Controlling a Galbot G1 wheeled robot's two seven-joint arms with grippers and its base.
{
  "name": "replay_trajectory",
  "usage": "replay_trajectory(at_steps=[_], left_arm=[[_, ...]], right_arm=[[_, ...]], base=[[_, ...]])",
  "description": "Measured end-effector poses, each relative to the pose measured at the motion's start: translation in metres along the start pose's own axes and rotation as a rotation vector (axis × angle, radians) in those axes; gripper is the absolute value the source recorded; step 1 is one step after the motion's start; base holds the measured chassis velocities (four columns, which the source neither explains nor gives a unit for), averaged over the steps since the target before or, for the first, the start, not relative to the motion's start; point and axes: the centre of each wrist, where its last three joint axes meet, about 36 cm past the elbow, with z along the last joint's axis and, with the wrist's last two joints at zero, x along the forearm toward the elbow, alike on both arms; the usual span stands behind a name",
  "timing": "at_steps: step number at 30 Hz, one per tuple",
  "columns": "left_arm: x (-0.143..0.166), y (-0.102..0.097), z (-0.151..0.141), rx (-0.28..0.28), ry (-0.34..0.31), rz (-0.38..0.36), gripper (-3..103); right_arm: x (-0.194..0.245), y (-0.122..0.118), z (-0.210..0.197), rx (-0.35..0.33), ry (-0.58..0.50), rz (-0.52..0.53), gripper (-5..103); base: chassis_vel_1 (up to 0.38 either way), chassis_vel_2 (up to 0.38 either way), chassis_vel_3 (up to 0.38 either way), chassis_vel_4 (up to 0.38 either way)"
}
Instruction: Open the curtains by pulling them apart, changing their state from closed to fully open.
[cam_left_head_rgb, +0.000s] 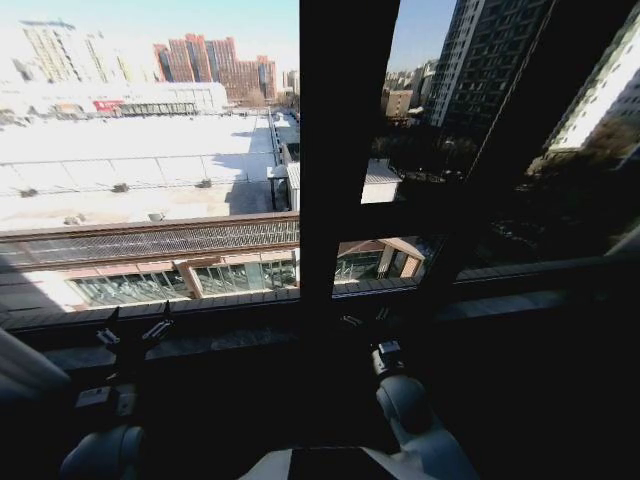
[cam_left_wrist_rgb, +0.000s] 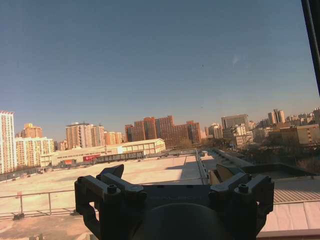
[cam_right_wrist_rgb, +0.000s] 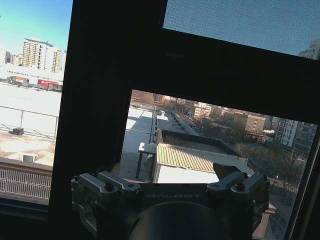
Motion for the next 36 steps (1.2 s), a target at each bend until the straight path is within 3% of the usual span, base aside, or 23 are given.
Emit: replay_trajectory(at_steps=[26, 36], left_arm=[[-0.003, 0.0, 0.009, 0.012, 0.001, -0.011, 100], [-0.002, 0.0, 0.012, 0.013, 0.001, -0.012, 100]], right_arm=[[0.003, 0.0, 0.012, 0.007, 0.029, 0.023, 100], [0.004, 0.001, 0.015, 0.009, 0.037, 0.032, 100]], base=[[-0.289, -0.414, 0.292, 0.419], [-0.144, -0.397, 0.155, 0.403]])
